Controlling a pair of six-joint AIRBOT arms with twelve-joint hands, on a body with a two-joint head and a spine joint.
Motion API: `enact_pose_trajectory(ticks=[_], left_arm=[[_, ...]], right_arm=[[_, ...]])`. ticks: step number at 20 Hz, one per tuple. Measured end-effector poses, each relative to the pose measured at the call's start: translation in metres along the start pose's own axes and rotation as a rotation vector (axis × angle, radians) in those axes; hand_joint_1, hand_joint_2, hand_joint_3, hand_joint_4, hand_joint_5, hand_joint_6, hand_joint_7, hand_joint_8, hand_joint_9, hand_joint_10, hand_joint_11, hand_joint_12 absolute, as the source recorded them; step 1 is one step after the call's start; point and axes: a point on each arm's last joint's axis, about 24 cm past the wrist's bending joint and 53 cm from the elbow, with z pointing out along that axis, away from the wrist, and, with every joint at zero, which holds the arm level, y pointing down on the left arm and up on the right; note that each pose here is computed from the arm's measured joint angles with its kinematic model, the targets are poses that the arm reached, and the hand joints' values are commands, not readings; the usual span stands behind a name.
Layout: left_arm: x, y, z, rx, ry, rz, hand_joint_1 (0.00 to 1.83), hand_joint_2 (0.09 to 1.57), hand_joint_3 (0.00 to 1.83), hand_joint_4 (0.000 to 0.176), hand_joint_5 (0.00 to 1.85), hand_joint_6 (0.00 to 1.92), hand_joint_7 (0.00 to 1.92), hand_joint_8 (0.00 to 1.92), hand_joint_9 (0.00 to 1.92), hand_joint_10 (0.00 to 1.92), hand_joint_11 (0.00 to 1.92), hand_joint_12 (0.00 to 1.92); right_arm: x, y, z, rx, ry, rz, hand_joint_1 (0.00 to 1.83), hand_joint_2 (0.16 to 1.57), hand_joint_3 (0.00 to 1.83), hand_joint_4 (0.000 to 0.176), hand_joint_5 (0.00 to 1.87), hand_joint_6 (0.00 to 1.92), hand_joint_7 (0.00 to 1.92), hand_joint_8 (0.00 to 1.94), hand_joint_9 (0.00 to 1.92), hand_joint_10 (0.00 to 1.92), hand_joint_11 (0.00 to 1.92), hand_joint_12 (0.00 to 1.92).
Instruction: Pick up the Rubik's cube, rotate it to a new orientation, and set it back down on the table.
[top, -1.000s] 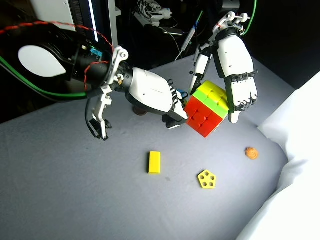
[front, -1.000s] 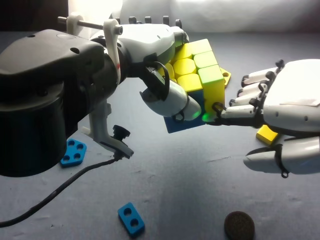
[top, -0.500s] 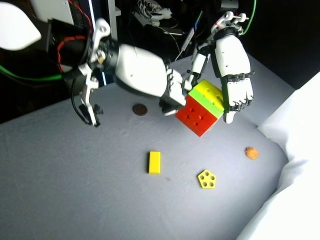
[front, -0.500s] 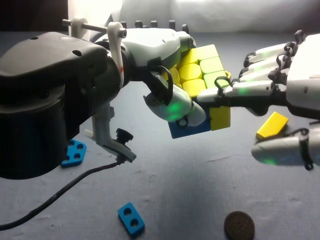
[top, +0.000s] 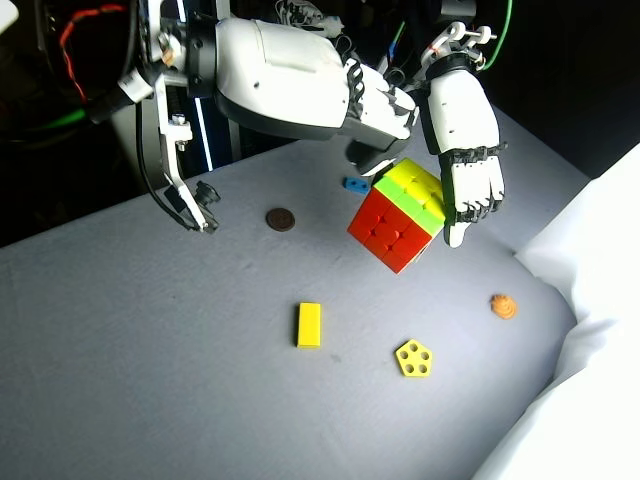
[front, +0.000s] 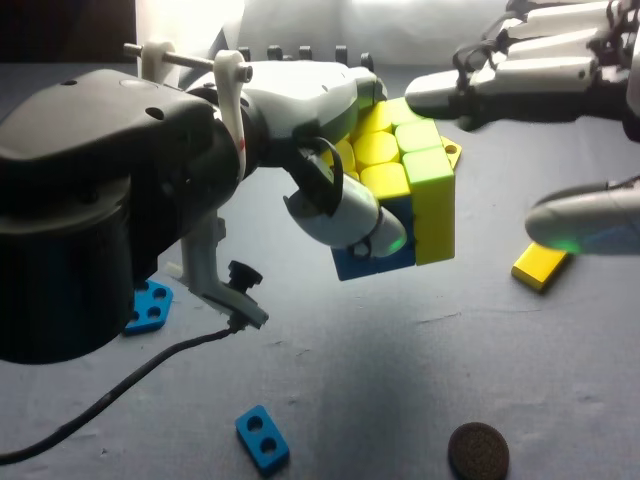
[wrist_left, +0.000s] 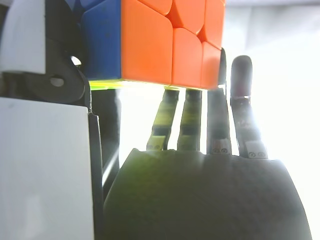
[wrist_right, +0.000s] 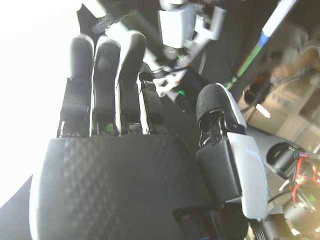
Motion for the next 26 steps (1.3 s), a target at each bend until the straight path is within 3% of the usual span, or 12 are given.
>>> enact_pose_trajectory(ticks=[1,2,3,4,5,6,7,9,15,23,24,26], left_arm=[[0.002,0.001,0.0,-0.001,0.003,0.011,1.03,1.25,0.0,0.0,0.29,1.01,0.28,1.23,0.25,1.26,0.01,1.55],[0.007,0.004,0.0,-0.002,0.012,0.024,1.03,1.25,0.0,0.0,0.29,1.01,0.28,1.23,0.25,1.26,0.01,1.55],[0.01,0.006,0.0,0.0,0.017,0.034,1.02,1.25,0.0,0.0,0.29,1.03,0.27,1.25,0.25,1.27,0.02,1.54],[0.015,0.008,0.0,0.009,0.021,0.054,1.02,1.26,0.0,0.0,0.29,1.01,0.28,1.23,0.25,1.25,0.01,1.56],[0.018,0.01,0.0,0.018,0.019,0.061,0.95,1.34,0.01,0.0,0.49,1.51,0.28,1.28,0.26,1.28,0.03,1.58],[0.021,0.012,0.0,0.027,0.021,0.072,1.0,1.4,0.0,0.0,0.43,1.68,0.48,1.66,0.25,1.33,0.01,1.63],[0.025,0.014,0.0,0.034,0.025,0.077,1.0,1.31,0.0,0.0,0.26,1.31,0.3,1.4,0.24,1.31,0.01,1.58],[0.034,0.024,0.0,0.036,0.035,0.093,1.01,1.27,0.0,0.0,0.26,1.1,0.26,1.27,0.25,1.27,0.02,1.55],[0.043,0.041,0.003,0.068,0.037,0.176,1.02,1.26,0.0,0.0,0.27,1.09,0.26,1.28,0.25,1.29,0.01,1.57],[0.063,0.046,0.009,0.089,0.068,0.183,0.99,1.27,0.0,0.0,0.28,1.0,0.29,1.2,0.27,1.22,0.02,1.56],[0.064,0.046,0.009,0.088,0.068,0.183,0.94,1.29,0.01,0.0,0.25,0.92,0.27,1.17,0.26,1.2,0.01,1.54],[0.064,0.046,0.009,0.086,0.067,0.18,0.87,1.25,0.0,0.0,0.28,0.4,0.29,0.84,0.26,0.99,0.0,1.37]], right_arm=[[0.0,0.001,0.0,-0.002,0.0,0.0,0.0,1.32,0.0,0.0,0.12,0.02,0.23,0.13,0.07,0.48,0.0,1.25],[-0.001,0.001,0.0,-0.004,-0.005,0.003,0.0,1.32,0.0,0.0,0.12,0.02,0.23,0.13,0.07,0.48,0.0,1.25],[-0.001,0.001,0.0,-0.003,-0.006,0.001,0.0,1.28,0.0,0.0,0.03,0.02,0.08,0.04,0.02,0.11,0.0,0.3],[-0.002,-0.001,0.001,0.01,-0.013,-0.01,0.0,1.26,0.0,0.0,0.0,0.0,0.03,0.01,0.0,0.02,0.0,0.06],[-0.003,-0.002,0.002,0.026,-0.022,-0.019,0.0,1.25,0.0,0.0,0.0,0.0,0.01,0.0,0.0,0.0,0.0,0.0],[-0.004,-0.004,0.002,0.04,-0.029,-0.016,0.0,1.25,0.0,0.0,0.0,0.0,0.01,0.0,0.0,0.0,0.0,0.0],[-0.004,-0.006,0.002,0.047,-0.031,-0.014,0.0,1.25,0.0,0.0,0.0,0.0,0.01,0.0,0.0,0.0,0.0,0.0],[-0.003,-0.009,0.002,0.062,-0.027,-0.014,0.0,1.26,0.0,0.0,0.0,0.0,0.01,0.0,0.0,0.0,0.0,0.0],[-0.001,-0.017,0.003,0.125,-0.036,-0.013,0.0,1.26,0.0,0.0,0.0,0.0,0.05,0.02,0.01,0.0,0.0,0.0],[-0.003,-0.036,0.001,0.25,-0.054,-0.015,0.0,1.27,0.0,0.0,0.0,0.0,0.07,0.02,0.02,0.01,0.0,0.0],[-0.002,-0.037,0.001,0.255,-0.049,-0.016,0.0,1.27,0.0,0.0,0.0,0.0,0.06,0.01,0.01,0.0,0.0,0.0],[-0.001,-0.038,0.001,0.258,-0.045,-0.019,0.0,1.28,0.0,0.0,0.0,0.0,0.06,0.01,0.01,0.0,0.0,0.0]])
